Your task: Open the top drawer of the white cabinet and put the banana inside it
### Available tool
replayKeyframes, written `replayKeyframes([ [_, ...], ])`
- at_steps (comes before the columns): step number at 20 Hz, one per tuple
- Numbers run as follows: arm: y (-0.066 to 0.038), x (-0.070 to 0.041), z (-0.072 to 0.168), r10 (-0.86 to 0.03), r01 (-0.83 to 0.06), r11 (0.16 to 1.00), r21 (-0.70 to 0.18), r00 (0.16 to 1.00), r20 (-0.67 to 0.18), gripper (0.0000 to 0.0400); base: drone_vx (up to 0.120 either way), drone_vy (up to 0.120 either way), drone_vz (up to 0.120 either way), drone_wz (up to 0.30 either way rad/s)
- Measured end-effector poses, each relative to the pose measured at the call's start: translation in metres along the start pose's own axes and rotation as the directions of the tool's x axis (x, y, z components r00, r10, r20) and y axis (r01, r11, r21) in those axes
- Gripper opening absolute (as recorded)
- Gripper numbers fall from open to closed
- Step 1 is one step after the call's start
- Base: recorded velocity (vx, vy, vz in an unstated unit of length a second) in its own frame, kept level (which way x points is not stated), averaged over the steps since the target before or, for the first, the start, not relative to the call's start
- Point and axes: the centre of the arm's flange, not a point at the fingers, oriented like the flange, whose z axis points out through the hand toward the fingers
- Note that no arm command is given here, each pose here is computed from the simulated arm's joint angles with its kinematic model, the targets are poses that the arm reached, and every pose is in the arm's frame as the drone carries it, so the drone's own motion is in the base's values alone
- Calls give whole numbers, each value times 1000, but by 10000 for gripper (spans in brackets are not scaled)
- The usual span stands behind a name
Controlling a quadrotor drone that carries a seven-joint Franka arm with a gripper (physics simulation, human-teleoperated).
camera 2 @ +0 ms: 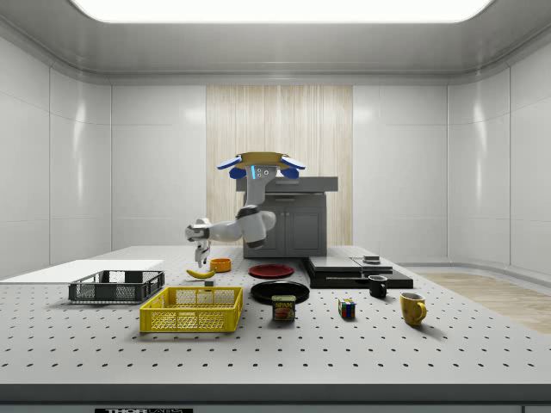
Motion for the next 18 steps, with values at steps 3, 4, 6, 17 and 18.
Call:
replayKeyframes([
  [3, 7, 7, 2, 0, 0, 1000, 0, 1000, 0, 400, 0, 0, 0, 0],
  [4, 9, 9, 4, 0, 0, 1000, 0, 1000, 0, 400, 0, 0, 0, 0],
  [6, 11, 11, 9, 0, 0, 1000, 0, 1000, 0, 400, 0, 0, 0, 0],
  [17, 6, 25, 42, 0, 0, 1000, 0, 1000, 0, 400, 0, 0, 0, 0],
  [18, 4, 27, 43, 0, 0, 1000, 0, 1000, 0, 400, 0, 0, 0, 0],
])
